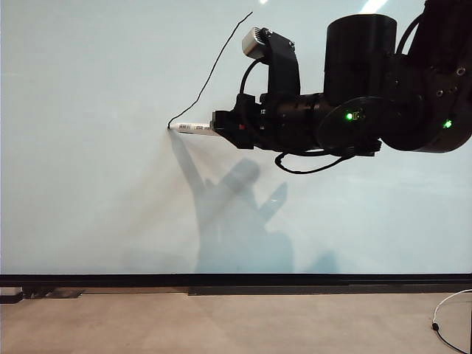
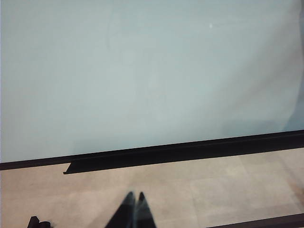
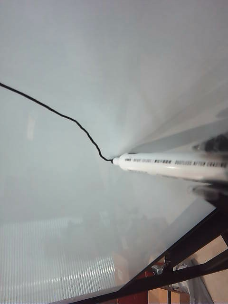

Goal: Pick up the pen on the shelf to the right of the whiteboard and draw a triangle.

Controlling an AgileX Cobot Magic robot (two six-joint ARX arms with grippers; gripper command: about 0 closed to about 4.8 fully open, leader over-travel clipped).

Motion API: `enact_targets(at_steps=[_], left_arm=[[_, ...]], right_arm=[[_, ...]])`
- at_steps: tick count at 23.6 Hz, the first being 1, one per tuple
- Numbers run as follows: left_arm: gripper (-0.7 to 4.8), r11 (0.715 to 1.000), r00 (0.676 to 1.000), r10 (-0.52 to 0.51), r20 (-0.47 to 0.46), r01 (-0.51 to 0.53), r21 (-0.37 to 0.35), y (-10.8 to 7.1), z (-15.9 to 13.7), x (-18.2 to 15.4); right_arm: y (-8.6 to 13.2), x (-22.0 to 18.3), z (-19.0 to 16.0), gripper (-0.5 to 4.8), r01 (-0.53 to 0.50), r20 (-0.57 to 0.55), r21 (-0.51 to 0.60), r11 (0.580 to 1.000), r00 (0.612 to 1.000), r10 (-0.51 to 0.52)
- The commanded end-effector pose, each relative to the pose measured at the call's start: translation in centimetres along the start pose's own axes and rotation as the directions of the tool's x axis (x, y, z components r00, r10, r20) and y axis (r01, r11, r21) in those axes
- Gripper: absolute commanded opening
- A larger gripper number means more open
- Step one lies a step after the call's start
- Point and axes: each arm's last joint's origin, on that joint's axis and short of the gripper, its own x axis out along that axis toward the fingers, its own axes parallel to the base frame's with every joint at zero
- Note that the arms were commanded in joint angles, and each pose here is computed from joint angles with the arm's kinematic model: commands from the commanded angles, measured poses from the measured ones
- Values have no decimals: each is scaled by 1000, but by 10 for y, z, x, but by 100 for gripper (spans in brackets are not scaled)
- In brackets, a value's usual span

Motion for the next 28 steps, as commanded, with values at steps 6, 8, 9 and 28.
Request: enact_targets(at_steps=[6,8,9,28], left_arm=[[-5,1000,1000,0,10,0,1,0,2,0],[-5,1000,1000,0,10,0,1,0,2,0],[-5,1000,1000,0,10,0,1,0,2,0],[-5,1000,1000,1,9,-1,1,0,2,0]], right_arm=[[-7,-2,4,-2,64,27,-14,998,998,-63],[-10,-3,4,-2,72,31,-16,997,997,-72],[-11,-3,4,-2,75,32,-17,997,997,-75],[-28,-52,7,-2,181,46,-52,982,983,-178]])
